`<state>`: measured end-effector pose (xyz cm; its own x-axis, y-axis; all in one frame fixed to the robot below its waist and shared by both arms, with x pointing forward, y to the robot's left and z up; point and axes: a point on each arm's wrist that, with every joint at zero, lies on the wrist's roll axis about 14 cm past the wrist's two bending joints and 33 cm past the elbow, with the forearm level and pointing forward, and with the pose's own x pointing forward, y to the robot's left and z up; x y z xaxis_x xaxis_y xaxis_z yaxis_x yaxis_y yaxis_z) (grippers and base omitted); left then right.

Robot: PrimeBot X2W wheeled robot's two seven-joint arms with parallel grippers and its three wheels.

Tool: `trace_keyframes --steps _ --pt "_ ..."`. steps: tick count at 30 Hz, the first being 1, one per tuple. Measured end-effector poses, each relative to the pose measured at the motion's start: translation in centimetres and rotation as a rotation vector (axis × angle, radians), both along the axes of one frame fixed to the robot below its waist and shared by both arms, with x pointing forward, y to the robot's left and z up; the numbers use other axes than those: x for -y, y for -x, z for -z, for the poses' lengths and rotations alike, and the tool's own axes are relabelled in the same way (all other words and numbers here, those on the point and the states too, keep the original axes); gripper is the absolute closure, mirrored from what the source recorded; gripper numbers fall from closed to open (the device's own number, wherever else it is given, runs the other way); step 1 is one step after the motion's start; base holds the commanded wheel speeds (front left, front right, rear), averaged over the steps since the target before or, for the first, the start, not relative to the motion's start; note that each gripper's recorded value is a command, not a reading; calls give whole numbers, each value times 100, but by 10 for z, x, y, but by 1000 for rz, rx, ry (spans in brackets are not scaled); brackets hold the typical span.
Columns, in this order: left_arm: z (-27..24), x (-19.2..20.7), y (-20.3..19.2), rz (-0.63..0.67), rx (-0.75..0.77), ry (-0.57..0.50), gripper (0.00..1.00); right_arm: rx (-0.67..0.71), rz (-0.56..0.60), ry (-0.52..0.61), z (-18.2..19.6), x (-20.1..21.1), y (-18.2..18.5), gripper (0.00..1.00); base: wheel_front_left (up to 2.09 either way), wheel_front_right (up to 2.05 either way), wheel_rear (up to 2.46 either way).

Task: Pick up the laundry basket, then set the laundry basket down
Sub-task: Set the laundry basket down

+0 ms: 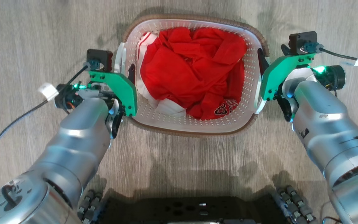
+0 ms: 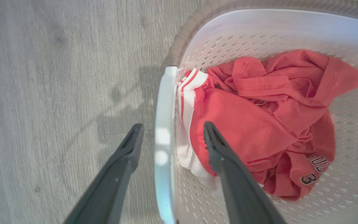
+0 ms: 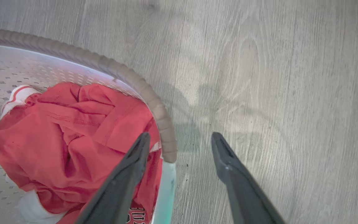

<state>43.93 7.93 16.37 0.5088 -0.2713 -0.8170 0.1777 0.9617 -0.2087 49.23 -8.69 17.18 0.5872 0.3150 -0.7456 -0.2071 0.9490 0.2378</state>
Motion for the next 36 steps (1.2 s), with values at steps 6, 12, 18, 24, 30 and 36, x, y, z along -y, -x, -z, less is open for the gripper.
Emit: trace_keyframes --steps 6,12,18,24,30,36 --pt "-18 0 -10 -11 48 4 0 59 -4 2 -21 0 -11 0 0 0 0" --pt "-41 3 -22 -25 113 21 0 121 1 -4 -46 -1 -23 0 0 0 0" --pt "-76 -2 -35 -52 224 34 0 263 18 -32 -96 -4 -51 0 0 0 0" --pt "-119 -5 -37 -109 348 67 0 373 25 -40 -133 -2 -44 0 0 0 0" --pt "-163 -13 -32 -138 486 78 0 493 39 -45 -174 2 -33 0 0 0 0" --pt "-201 -24 -19 -157 612 74 0 595 59 -63 -212 6 -18 0 0 0 0"
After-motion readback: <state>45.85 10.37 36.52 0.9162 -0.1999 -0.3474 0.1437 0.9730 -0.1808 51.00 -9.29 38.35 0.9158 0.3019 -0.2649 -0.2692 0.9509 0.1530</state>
